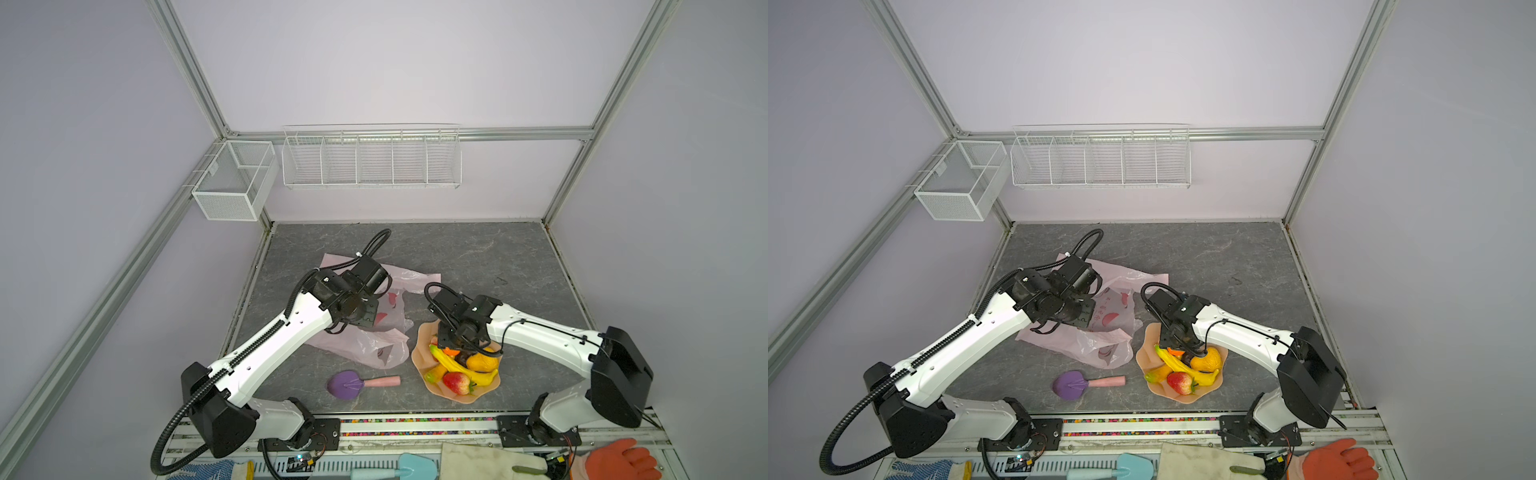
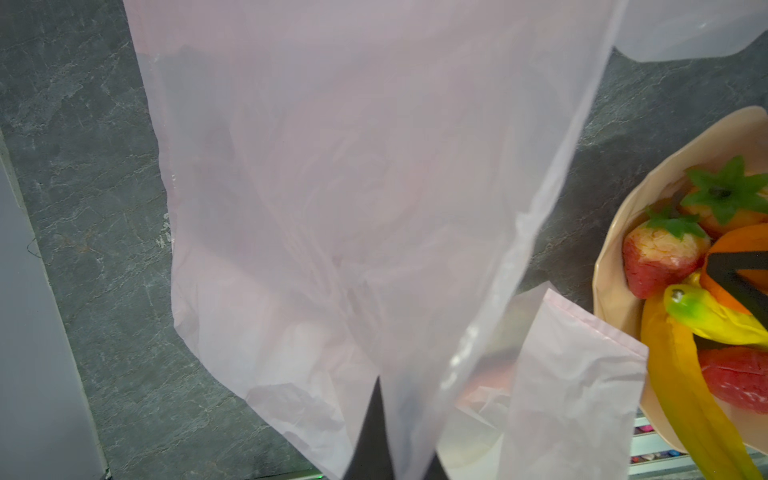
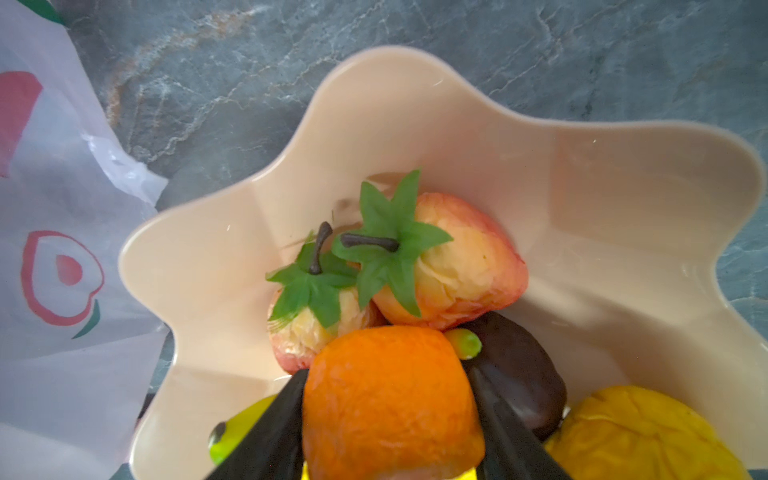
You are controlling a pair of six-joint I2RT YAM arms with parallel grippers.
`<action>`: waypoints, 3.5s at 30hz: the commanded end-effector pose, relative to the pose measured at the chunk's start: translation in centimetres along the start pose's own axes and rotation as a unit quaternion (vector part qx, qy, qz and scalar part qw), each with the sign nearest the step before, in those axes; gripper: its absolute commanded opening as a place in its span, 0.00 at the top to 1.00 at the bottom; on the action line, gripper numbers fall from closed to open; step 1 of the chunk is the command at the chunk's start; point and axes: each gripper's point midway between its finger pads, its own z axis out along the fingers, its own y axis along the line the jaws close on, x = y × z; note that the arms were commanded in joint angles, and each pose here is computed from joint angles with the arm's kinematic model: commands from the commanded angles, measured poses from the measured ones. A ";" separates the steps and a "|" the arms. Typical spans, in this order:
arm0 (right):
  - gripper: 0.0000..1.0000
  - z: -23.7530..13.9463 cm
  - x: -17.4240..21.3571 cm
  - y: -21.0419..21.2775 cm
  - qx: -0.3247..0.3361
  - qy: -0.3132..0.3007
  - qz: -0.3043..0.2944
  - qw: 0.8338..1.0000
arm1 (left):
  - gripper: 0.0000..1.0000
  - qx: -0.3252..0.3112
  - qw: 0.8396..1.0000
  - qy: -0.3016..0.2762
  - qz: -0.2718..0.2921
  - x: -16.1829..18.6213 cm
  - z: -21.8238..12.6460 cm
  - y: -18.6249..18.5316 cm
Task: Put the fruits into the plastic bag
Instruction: 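Hold the bag open with the left gripper while the right gripper grasps the orange, then carry the orange with the right gripper into the bag mouth and release, then withdraw the right gripper from the bag back over the fruit bowl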
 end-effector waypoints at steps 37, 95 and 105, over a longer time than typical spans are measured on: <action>0.69 -6.2 -5.8 15.5 -0.411 -0.011 0.155 0.898 | 1.00 0.002 1.000 -0.005 0.002 -0.7 -0.1 0.1; 0.00 3.3 -1.4 33.1 -0.479 0.187 0.207 0.833 | 1.00 0.033 0.997 -0.069 -0.011 -2.7 -2.5 0.1; 0.12 0.4 -1.0 28.7 -0.440 0.161 0.182 0.864 | 1.00 0.014 0.997 -0.066 -0.032 -1.7 -2.3 1.8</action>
